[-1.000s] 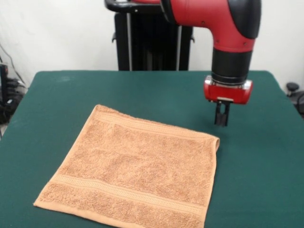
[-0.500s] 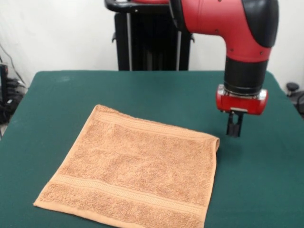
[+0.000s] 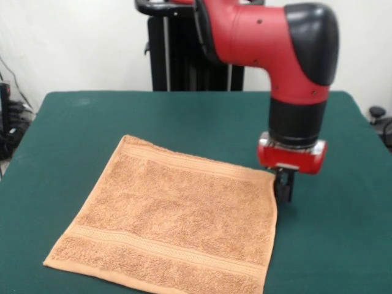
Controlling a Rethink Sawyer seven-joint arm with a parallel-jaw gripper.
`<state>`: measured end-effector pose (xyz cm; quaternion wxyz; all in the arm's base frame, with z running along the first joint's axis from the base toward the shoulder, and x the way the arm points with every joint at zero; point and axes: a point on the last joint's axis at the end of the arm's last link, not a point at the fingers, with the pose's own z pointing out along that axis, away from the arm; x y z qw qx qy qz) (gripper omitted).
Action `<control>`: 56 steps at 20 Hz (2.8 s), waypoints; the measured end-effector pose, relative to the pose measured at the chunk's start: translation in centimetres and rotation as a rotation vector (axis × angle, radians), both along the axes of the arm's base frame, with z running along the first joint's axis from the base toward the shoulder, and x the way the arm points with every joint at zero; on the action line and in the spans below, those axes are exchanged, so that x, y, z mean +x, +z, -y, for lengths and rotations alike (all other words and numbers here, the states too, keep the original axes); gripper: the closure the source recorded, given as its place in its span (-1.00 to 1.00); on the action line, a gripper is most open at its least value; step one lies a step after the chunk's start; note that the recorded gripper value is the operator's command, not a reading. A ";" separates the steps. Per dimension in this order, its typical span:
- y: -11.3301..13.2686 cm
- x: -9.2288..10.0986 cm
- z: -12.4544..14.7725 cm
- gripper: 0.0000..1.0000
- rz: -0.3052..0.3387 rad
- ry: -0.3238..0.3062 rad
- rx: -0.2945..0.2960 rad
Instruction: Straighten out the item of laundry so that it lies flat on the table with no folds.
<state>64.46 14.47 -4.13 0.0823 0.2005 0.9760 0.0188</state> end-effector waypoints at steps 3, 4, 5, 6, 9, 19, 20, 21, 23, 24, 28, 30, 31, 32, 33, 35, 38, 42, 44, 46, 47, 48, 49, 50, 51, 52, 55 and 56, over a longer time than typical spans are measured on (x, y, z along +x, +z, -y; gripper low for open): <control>-0.8 1.0 1.6 1.00 0.003 -0.024 0.003; -0.7 1.3 1.8 1.00 0.005 -0.026 0.005; -0.7 1.4 1.9 1.00 0.003 -0.025 0.007; -0.7 1.4 1.9 1.00 0.000 -0.023 0.008; -0.7 1.5 1.9 1.00 -0.004 -0.011 0.009; -0.8 1.4 1.8 1.00 -0.001 0.019 0.000; -0.8 1.4 1.8 1.00 -0.001 0.018 0.000; -0.8 1.4 1.8 1.00 -0.001 0.017 0.002; -0.8 1.5 1.9 1.00 -0.001 0.017 0.003; -0.8 1.5 1.9 1.00 -0.001 0.016 0.004; -0.8 1.5 1.9 1.00 -0.005 0.013 0.008; -0.8 1.5 2.0 1.00 -0.006 0.012 0.010; -0.8 1.5 2.0 1.00 -0.006 0.012 0.010; -0.7 1.5 2.0 1.00 -0.006 0.012 0.011; -0.7 1.5 2.0 1.00 -0.006 0.012 0.011; -0.7 1.5 2.0 1.00 -0.006 0.012 0.010; -0.6 1.2 2.1 1.00 -0.010 0.009 0.010; -0.1 0.3 4.3 1.00 -0.022 -0.002 0.002; 0.2 -0.1 6.1 1.00 -0.022 -0.015 -0.007; 0.6 -0.6 8.1 1.00 -0.020 -0.028 -0.017; 0.7 -1.0 9.1 1.00 -0.019 -0.035 -0.024; 0.8 -1.4 10.0 1.00 -0.019 -0.041 -0.030; 0.8 -2.0 11.2 1.00 -0.017 -0.048 -0.039; 0.8 -2.4 12.0 1.00 -0.017 -0.053 -0.045; 0.7 -3.1 13.1 1.00 -0.018 -0.060 -0.053; 0.5 -3.6 13.9 1.00 -0.018 -0.065 -0.060; 0.1 -5.1 15.9 1.00 -0.011 -0.070 -0.081; 0.1 -5.3 16.1 1.00 -0.006 -0.067 -0.085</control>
